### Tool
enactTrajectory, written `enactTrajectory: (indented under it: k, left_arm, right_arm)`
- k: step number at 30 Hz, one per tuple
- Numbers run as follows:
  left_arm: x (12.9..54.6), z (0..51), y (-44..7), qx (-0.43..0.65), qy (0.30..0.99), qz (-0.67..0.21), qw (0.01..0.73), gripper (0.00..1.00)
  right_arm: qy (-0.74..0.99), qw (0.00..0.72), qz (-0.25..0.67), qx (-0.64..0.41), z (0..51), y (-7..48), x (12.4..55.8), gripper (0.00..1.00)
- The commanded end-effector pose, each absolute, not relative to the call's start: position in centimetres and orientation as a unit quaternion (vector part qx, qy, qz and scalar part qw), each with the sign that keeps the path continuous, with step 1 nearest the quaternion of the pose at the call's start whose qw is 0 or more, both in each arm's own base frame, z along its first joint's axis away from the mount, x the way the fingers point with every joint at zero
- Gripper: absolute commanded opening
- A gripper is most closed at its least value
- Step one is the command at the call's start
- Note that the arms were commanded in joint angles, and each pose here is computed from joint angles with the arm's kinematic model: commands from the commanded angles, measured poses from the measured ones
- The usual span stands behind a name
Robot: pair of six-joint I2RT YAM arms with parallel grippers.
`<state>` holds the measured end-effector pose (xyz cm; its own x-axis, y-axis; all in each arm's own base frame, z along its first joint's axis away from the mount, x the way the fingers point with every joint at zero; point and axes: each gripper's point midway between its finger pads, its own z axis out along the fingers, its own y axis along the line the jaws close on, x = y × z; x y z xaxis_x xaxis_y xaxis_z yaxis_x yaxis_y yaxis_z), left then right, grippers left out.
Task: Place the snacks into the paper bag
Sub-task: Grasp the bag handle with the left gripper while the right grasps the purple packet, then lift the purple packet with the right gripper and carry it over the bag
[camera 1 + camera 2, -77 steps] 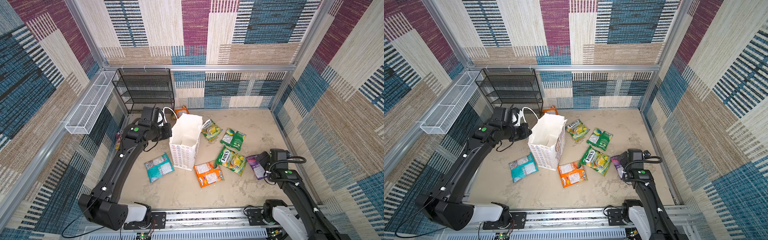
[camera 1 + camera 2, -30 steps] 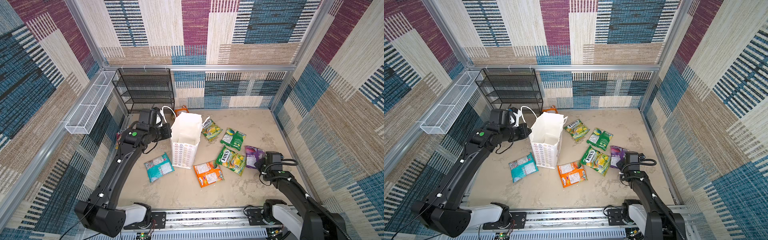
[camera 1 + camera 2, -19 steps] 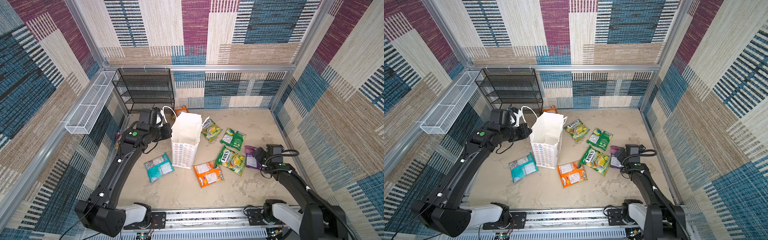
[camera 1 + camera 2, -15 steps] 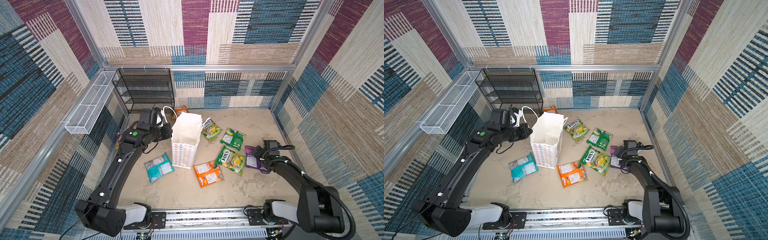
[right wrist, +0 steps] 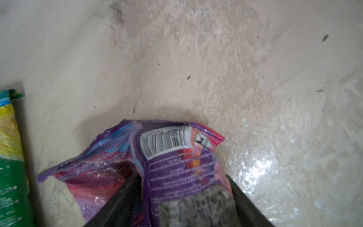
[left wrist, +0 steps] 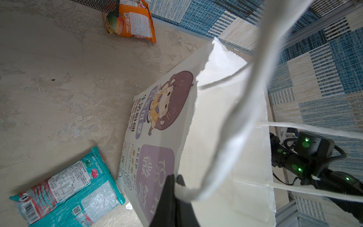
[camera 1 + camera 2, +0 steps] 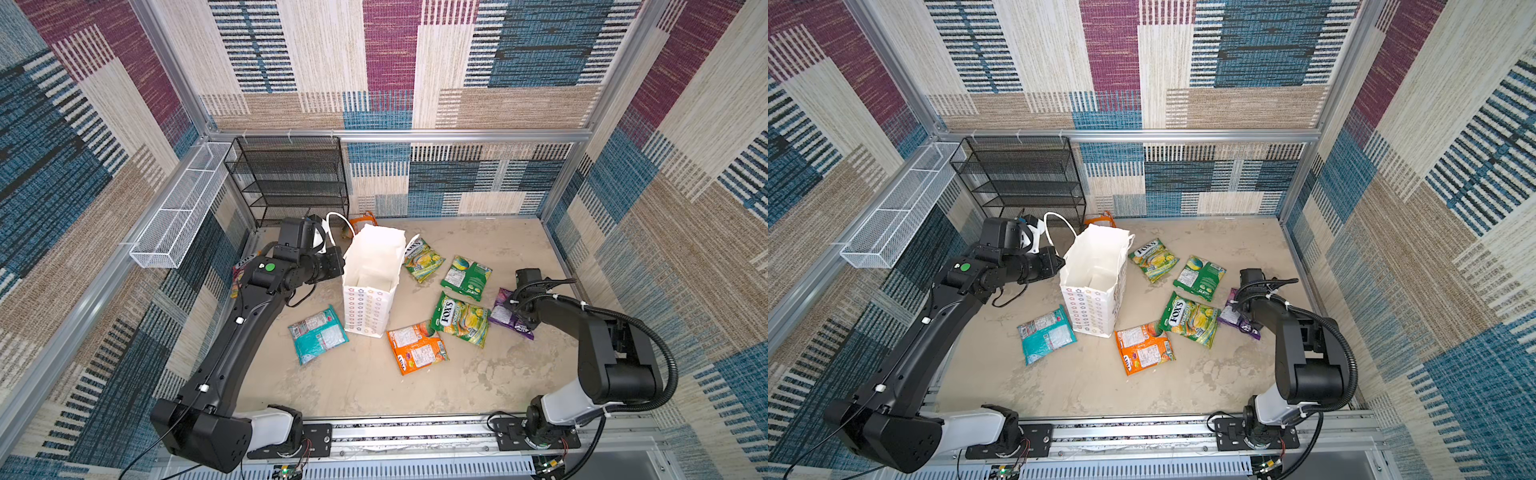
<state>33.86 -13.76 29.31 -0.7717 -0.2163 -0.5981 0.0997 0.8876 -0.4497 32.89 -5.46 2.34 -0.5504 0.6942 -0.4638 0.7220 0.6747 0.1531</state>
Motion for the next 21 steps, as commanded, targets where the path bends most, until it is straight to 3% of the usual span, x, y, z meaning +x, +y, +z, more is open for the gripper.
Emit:
enactTrajectory:
  k: [1,10,21]
  left_arm:
    - [34.3,29.7,-14.0,-0.029,0.906,-0.241,0.346,0.00]
    - [34.2,29.9,-14.2,-0.026,0.904,-0.247,0.347,0.00]
    - [34.0,30.5,-15.4,-0.015,0.894,-0.285,0.346,0.00]
  right_arm:
    - [0.895,0.210,-0.008,0.393,1.7,-4.2,31.0,0.58]
    - [0.897,0.251,0.027,0.363,4.3,-3.3,31.9,0.19]
    - [0.868,0.364,0.093,0.323,13.4,-2.2,33.0,0.18]
